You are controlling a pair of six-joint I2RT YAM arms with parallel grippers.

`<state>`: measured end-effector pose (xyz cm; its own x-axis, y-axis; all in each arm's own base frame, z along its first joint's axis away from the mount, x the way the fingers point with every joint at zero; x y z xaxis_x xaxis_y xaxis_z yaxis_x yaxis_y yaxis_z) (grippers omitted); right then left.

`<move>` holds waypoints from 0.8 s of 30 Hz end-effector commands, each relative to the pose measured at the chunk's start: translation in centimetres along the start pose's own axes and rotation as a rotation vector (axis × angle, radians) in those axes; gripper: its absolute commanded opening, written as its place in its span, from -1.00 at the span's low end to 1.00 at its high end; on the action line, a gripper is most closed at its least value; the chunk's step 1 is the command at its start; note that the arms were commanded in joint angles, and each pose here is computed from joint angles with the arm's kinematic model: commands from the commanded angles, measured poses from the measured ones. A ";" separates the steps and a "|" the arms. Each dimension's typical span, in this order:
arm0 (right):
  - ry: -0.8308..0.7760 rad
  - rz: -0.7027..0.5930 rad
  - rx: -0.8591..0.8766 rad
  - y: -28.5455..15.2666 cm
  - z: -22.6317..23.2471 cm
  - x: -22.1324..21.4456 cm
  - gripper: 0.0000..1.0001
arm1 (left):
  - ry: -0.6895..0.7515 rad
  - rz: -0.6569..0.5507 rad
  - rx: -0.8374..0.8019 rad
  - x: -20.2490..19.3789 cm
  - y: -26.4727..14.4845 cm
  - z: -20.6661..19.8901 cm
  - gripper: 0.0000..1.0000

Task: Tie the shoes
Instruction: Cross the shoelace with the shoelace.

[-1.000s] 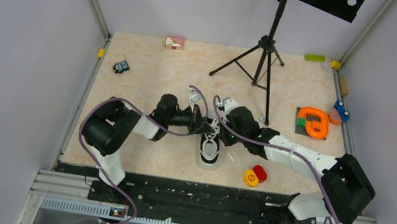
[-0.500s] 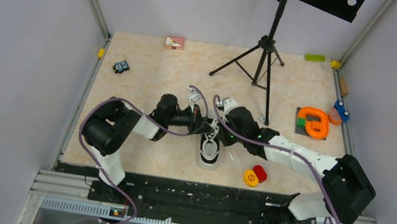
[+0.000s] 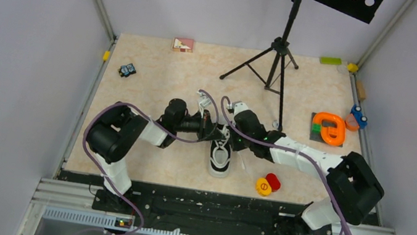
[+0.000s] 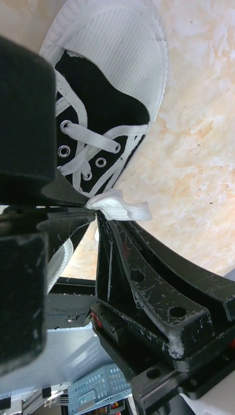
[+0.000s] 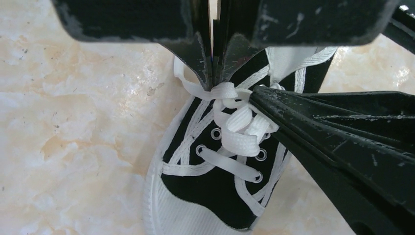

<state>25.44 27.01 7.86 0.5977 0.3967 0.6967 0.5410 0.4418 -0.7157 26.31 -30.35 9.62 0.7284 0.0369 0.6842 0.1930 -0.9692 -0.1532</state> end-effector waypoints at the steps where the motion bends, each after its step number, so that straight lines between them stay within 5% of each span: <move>1: 0.022 -0.034 -0.043 -0.1 0.0 1.7 -1.00 | 0.076 -0.033 -0.054 1.8 0.1 -1.8 -1.00; 9: 0.034 -0.071 -0.004 -1.2 0.4 2.0 -1.00 | 0.066 -0.027 -0.054 1.6 0.1 -1.7 -1.00; 14: 0.043 -0.096 0.042 -2.4 1.1 2.2 -0.56 | 0.064 -0.027 -0.051 1.5 0.1 -1.6 -1.00; 24: 0.048 -0.100 0.110 -3.7 2.0 2.0 -0.37 | 0.063 -0.029 -0.052 1.7 0.1 -1.7 -1.00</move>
<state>24.33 27.10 10.70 0.5881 0.3285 0.7391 0.5468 0.5118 -0.6626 26.26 -30.35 9.63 0.7295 0.0355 0.6831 0.1901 -0.9698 -0.1526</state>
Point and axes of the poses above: each gripper's point midway between its finger pads, its own y axis out along the fingers, its own z axis along the line the jaws close on, x = y × z, the point moved 1 cm from there along -y, back along the fingers, and after that the axes turned 6 degrees about -y, right-handed, at the moved point
